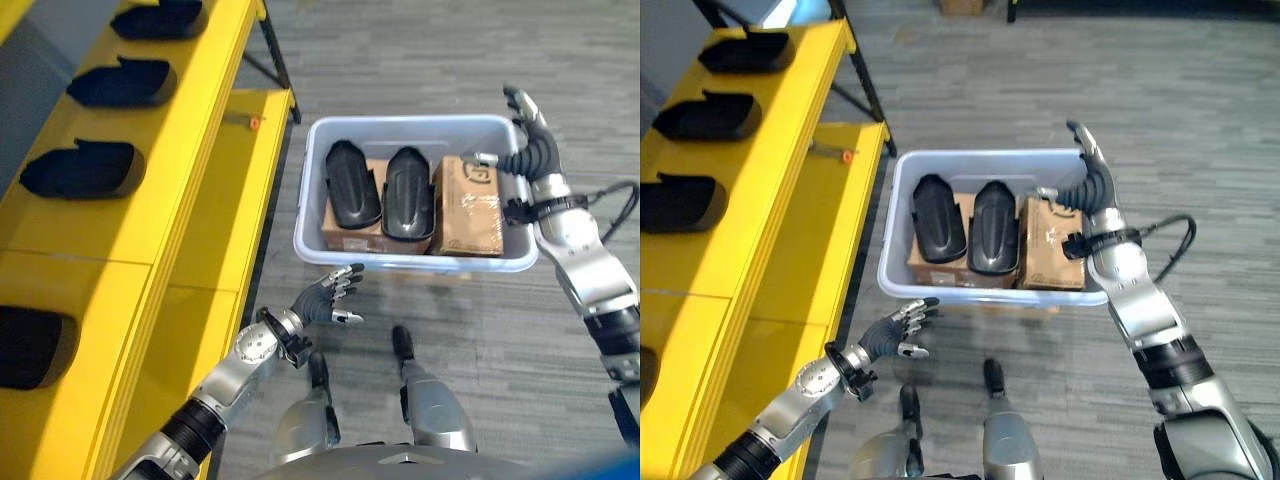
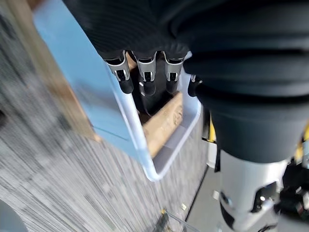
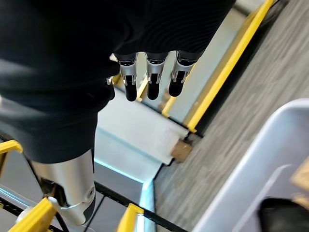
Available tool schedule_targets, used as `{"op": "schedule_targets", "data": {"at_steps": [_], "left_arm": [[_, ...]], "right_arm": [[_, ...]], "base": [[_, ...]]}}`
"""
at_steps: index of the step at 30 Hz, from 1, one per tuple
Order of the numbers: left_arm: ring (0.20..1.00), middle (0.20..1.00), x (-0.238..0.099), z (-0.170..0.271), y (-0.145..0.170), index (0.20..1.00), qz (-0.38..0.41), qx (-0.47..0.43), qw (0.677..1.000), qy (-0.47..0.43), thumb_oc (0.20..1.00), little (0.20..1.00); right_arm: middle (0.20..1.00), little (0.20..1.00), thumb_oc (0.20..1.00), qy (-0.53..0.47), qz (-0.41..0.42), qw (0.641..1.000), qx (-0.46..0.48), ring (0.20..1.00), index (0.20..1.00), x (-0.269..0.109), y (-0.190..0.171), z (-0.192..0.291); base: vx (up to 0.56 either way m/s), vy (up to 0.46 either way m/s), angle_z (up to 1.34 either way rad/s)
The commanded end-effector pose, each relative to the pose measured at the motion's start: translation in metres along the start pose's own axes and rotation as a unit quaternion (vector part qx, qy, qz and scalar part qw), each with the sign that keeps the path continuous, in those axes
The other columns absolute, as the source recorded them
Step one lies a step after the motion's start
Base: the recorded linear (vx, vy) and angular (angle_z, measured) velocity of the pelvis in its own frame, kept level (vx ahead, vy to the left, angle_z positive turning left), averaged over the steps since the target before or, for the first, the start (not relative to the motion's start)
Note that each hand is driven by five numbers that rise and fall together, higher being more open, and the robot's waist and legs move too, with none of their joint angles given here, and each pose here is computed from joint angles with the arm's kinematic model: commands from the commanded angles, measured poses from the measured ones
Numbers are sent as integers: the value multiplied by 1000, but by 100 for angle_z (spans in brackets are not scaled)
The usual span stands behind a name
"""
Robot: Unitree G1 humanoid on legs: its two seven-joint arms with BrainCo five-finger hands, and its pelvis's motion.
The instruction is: Move parts from the plastic box to the shelf.
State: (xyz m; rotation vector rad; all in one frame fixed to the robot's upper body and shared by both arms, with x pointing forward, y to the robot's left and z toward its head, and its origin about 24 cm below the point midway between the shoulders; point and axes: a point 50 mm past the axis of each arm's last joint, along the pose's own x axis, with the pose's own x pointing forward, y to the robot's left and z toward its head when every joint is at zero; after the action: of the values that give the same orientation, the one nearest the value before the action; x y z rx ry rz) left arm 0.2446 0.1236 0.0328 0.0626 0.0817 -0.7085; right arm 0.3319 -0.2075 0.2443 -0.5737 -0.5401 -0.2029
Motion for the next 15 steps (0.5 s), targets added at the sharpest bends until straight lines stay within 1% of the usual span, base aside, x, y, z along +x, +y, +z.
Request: {"op": "schedule_targets", "data": {"at_steps": [1,2,3,4,5,8,13,14,15], "left_arm": [[1000,1000,-5,28,-4,1000,0,10,996,-85,1000,1000],[1000,1000,-4,29,-3,1000,0,10,996,-87,1000,1000],[1000,1000,-1,43,-3,1000,12,12,992,-124,1000,1000],[1000,1000,-1,45,-2,1000,15,13,991,-130,1000,1000],[1000,1000,-1,53,-2,1000,30,20,987,-155,1000,1000],[1000,1000,-4,63,0,1000,67,24,979,-189,1000,1000],[1000,1000,-11,81,0,1000,88,35,967,-236,1000,1000],[1000,1000,-13,88,-1,1000,105,74,958,-256,1000,1000],[1000,1000,-14,90,-1,1000,115,87,954,-262,1000,1000]], "right_arm": [[1000,1000,1000,-52,-67,996,-24,1000,1000,14,-14,23],[1000,1000,1000,-53,-68,996,-23,1000,1000,15,-14,24],[1000,1000,1000,-68,-76,995,1,1000,1000,23,-15,40],[1000,1000,1000,-70,-76,995,2,1000,1000,23,-15,42],[1000,1000,1000,-76,-79,994,16,1000,1000,25,-11,49],[1000,1000,1000,-68,-86,993,48,1000,1000,25,-5,54],[1000,1000,1000,-59,-119,986,101,1000,1000,19,0,57],[1000,1000,1000,-60,-131,984,103,1000,1000,19,0,58],[1000,1000,1000,-61,-132,984,103,1000,1000,19,0,58]], "base": [[-74,24,16],[-157,34,15],[-104,16,14],[-142,11,8],[-67,-19,4],[-53,-38,2],[-41,-39,9],[-19,-14,12],[-17,-6,10]]}}
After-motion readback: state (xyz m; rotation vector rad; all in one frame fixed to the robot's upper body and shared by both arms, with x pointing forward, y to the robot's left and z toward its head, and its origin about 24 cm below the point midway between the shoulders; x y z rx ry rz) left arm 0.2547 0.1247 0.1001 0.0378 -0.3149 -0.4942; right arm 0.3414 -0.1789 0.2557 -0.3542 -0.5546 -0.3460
